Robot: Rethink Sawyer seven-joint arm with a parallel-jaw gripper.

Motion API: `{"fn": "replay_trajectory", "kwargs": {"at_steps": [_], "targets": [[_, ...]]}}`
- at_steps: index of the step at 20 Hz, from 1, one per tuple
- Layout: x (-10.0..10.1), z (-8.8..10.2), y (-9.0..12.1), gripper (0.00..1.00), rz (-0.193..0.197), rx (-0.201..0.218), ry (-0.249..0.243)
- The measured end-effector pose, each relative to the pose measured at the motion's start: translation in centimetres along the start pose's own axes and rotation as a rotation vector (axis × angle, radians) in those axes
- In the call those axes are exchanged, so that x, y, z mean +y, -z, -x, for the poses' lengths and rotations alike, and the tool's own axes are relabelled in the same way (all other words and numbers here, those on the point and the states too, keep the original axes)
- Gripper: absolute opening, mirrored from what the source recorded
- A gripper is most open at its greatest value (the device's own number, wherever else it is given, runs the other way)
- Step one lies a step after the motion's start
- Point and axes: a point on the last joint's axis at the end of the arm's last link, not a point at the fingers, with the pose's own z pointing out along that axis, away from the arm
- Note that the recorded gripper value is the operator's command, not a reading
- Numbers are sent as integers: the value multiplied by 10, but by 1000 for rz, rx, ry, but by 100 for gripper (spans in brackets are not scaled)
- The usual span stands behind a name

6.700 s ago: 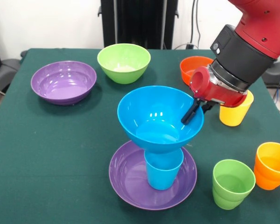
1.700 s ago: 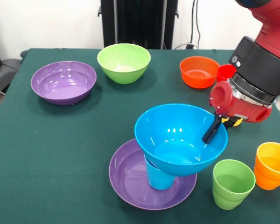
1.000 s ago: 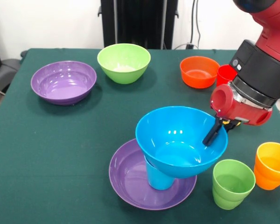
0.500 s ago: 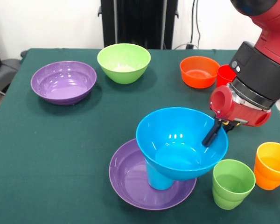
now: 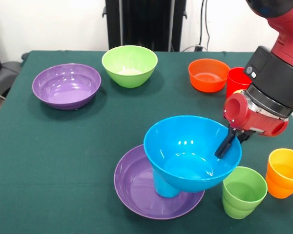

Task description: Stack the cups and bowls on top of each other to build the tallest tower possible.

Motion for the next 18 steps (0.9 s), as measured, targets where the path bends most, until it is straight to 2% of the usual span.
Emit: {"fn": "replay_trajectory", "kwargs": {"at_steps": [12, 18], "targets": [[-6, 4, 3, 0, -13, -9, -3], [-8, 3, 3, 0, -18, 9, -4]]}}
